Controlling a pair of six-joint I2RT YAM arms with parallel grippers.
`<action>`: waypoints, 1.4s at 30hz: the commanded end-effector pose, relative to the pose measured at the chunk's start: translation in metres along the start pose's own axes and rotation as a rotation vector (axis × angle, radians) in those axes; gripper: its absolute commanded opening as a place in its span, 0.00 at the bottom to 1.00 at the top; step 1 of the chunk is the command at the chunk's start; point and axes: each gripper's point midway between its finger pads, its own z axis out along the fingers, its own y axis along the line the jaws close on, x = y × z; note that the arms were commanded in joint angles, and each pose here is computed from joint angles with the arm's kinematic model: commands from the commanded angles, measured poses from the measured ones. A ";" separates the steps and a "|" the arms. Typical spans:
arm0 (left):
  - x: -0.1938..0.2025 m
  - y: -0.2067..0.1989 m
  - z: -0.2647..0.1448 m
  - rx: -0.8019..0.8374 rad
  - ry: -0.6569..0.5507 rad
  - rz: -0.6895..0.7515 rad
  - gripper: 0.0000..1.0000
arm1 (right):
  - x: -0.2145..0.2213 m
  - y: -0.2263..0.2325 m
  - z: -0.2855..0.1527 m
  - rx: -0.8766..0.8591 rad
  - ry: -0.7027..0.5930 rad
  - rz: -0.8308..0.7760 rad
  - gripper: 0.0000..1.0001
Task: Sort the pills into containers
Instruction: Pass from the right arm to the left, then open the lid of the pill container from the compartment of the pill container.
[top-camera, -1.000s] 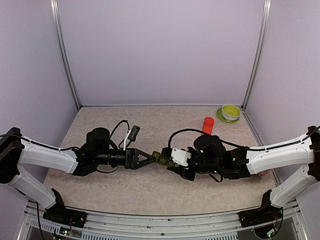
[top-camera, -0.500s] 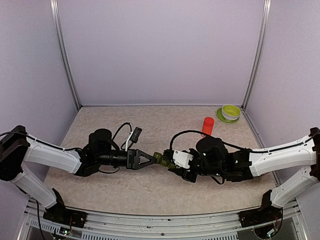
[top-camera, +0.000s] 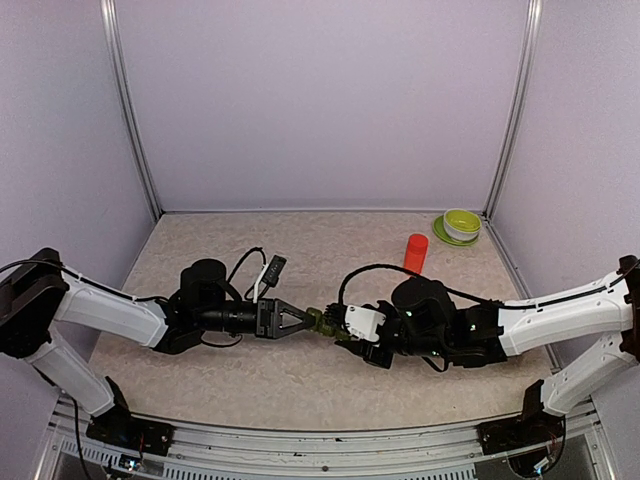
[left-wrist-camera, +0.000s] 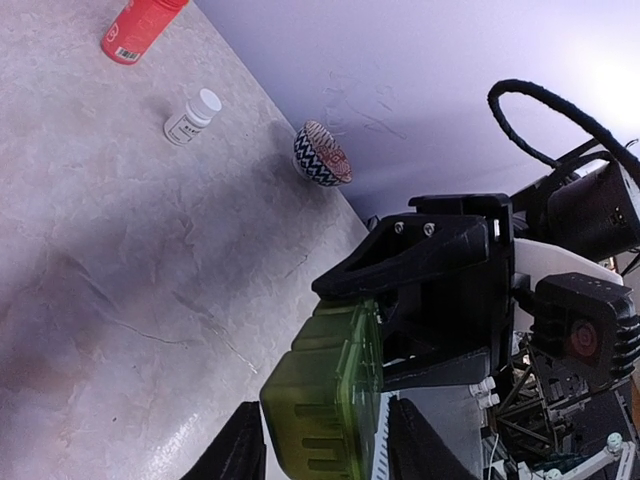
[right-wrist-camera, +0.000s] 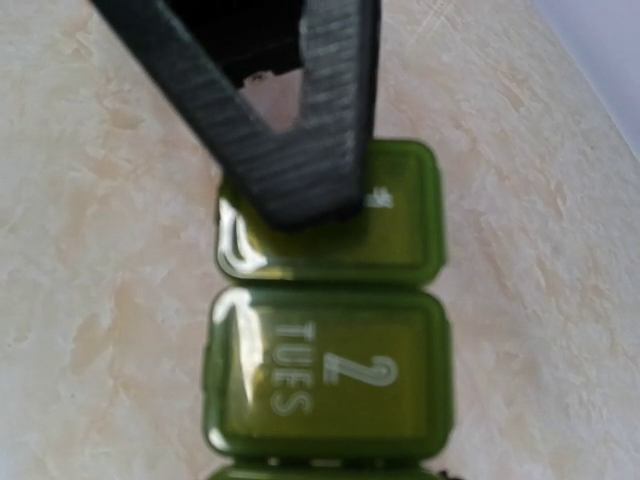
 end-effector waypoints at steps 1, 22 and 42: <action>-0.009 -0.013 0.004 0.051 -0.017 0.028 0.37 | -0.005 0.002 -0.001 0.009 -0.025 -0.004 0.33; -0.016 0.006 -0.004 -0.052 -0.114 -0.130 0.20 | -0.010 -0.007 0.009 0.047 0.027 0.016 0.79; -0.014 0.008 -0.006 -0.096 -0.113 -0.163 0.22 | -0.018 -0.017 0.028 0.174 0.137 -0.127 0.62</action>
